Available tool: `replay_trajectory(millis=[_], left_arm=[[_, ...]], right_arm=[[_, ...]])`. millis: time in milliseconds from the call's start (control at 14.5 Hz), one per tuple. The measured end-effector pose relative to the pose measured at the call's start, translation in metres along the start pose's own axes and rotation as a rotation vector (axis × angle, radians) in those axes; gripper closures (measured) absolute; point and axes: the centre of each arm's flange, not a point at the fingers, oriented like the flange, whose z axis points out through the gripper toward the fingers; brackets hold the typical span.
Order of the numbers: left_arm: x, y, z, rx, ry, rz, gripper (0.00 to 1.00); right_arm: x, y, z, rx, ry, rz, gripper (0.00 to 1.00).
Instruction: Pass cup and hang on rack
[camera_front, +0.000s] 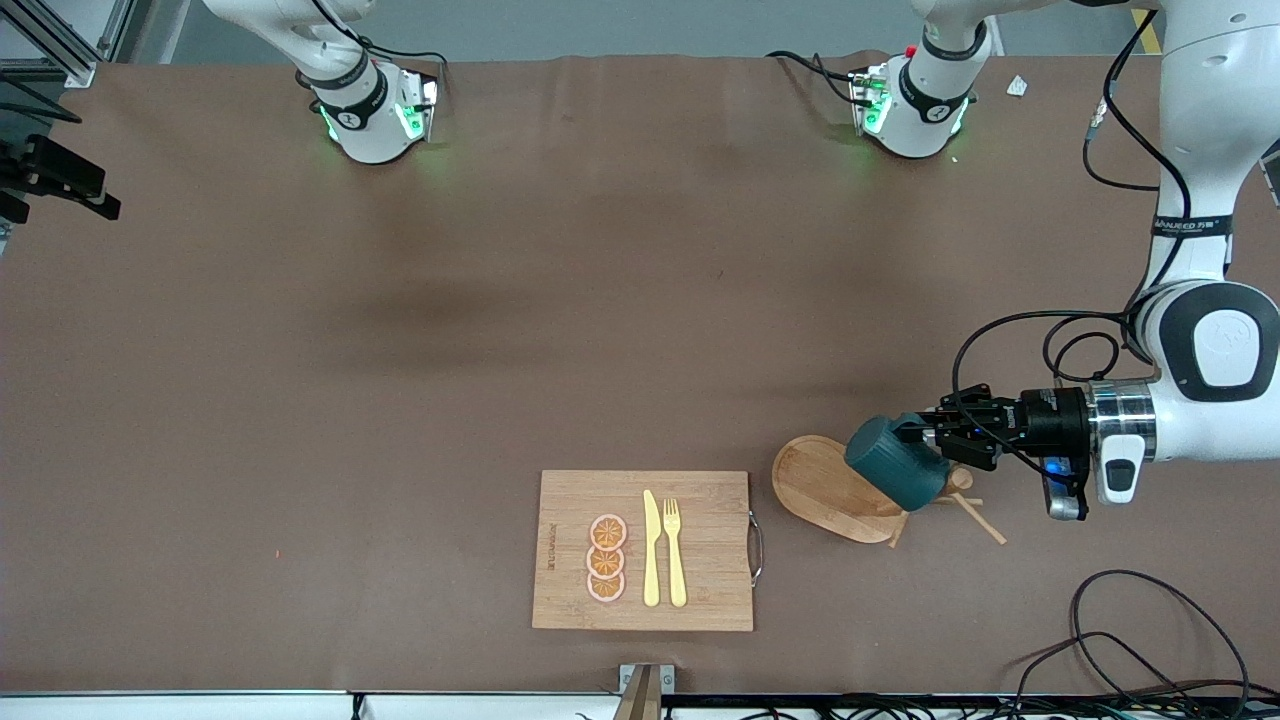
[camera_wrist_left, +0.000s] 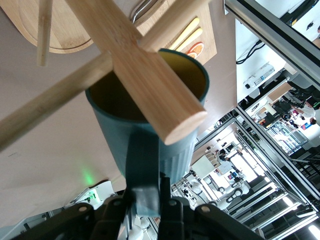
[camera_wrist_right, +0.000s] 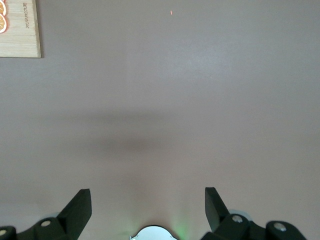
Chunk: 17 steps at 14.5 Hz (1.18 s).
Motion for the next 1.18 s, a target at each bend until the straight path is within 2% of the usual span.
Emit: replay_trajectory(millis=[484, 623, 692, 899, 1176], left_arm=[[0.000, 0.002, -0.015, -0.011, 0.020, 0.007, 0.03], [-0.010, 0.007, -0.028, 0.043, 0.070, 0.025, 0.00], [-0.019, 0.011, -0.034, 0.098, 0.113, 0.040, 0.00], [-0.071, 0.037, -0.063, 0.236, 0.260, 0.084, 0.00], [-0.157, 0.060, -0.076, 0.510, 0.458, 0.234, 0.00]], right_arm=[[0.000, 0.001, 0.000, -0.025, -0.002, -0.008, 0.00], [0.000, 0.000, 0.000, -0.026, -0.003, -0.008, 0.00], [0.000, 0.000, 0.000, -0.026, -0.003, -0.008, 0.00], [0.000, 0.001, 0.000, -0.024, -0.003, -0.008, 0.00], [0.000, -0.001, 0.000, -0.004, -0.001, -0.010, 0.00]])
